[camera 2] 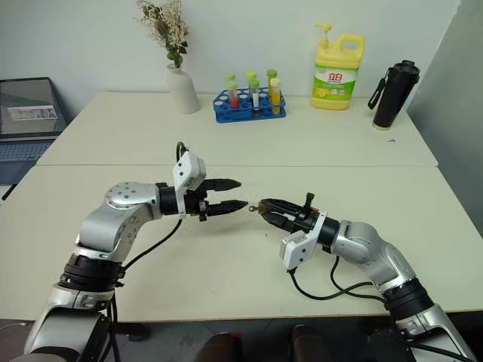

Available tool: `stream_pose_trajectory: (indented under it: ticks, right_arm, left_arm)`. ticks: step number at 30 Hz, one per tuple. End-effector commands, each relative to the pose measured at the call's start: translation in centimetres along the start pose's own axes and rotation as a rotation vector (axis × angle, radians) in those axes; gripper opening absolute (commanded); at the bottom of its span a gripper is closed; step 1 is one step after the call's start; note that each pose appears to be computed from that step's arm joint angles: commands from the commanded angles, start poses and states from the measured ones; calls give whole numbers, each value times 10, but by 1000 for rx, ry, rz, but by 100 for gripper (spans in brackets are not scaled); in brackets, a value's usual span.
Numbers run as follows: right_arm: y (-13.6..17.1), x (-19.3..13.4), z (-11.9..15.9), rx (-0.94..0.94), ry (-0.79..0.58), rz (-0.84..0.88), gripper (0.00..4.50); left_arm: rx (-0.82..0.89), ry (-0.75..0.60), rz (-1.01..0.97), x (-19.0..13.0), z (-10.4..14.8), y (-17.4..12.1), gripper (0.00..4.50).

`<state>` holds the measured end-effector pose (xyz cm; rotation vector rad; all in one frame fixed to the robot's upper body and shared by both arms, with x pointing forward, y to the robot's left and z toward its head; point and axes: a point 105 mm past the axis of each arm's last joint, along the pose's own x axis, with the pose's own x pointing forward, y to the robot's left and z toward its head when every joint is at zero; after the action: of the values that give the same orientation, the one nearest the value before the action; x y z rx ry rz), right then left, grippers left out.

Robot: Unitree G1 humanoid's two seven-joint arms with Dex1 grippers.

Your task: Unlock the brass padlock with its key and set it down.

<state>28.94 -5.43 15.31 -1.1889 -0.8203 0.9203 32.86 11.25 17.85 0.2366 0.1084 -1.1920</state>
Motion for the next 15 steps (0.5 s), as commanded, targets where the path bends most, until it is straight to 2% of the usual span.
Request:
stream_pose_trajectory:
  ticks: [1,8,15]
  right_arm:
    - [-8,2,10,-24,-46,-27,98]
    - [-10,4,10,-31,-55,-32,98]
    - [-11,4,10,-31,-55,-35,98]
  left_arm:
    - [-87,-48,-100,-8,19,-21,271]
    - [-163,-50,-114,1,23,-31,271]
    - [-117,-36,-94,6,20,-29,271]
